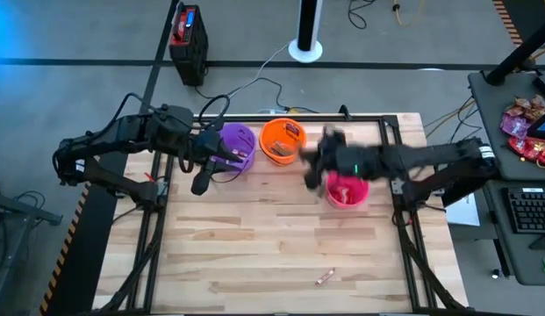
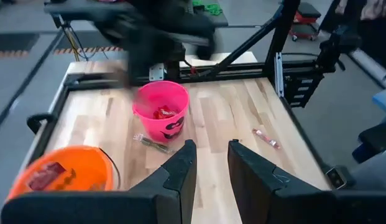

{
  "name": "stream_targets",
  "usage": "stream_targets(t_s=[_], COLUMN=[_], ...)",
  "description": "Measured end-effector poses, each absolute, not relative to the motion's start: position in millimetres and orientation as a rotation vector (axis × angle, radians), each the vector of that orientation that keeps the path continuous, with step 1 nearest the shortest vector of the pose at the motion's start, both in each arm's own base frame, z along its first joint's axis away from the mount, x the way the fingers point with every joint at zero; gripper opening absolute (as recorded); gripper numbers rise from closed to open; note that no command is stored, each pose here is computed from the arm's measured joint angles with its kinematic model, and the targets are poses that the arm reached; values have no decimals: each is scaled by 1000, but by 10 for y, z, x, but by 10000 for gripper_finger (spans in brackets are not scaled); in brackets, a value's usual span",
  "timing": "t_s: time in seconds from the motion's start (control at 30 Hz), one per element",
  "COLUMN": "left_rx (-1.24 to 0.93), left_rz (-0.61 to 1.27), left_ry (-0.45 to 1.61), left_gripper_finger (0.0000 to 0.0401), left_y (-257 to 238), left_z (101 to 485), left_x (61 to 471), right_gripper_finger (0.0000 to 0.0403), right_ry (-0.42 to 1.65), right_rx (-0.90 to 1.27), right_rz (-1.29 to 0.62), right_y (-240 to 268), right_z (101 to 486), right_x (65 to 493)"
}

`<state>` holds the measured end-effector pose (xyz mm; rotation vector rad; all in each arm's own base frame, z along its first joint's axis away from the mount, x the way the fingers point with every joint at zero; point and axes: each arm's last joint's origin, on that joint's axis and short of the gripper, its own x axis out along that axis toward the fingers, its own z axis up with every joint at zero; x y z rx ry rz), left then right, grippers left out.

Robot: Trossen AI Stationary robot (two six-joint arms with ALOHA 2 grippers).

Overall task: Sort candy by brand, put in halloween buckets
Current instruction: Put the orange candy into the orange bucket, then put the white candy into the violet bucket

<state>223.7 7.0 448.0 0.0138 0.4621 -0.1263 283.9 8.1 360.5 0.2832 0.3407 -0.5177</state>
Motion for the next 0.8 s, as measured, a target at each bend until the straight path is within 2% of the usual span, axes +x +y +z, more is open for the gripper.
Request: stream_targets(t_s=[0.1, 0.27, 0.4, 0.67, 0.8], left_rx=[-43, -142, -205, -318, -374], left_rz=[-124, -154, -64, 150, 187], left_ry=[466, 472, 492, 530, 593], left_gripper_finger=[76, 76, 76, 76, 76], left_y=[42, -105, -290, -603, -738], left_z=[4456, 4413, 4324, 4133, 3951], left_x=[2248, 2273, 2331, 2503, 2687], right_gripper_finger=[11, 11, 21, 101, 135], right_ry=[250, 303, 345, 474, 493], right_rx=[240, 238, 260, 318, 326], right_rz=[-623, -670, -724, -658, -553], right_y=[-315, -897, -1225, -1485, -1491], right_z=[3640, 3385, 3135, 2842, 2927], right_x=[2939, 3112, 3233, 3356, 3376])
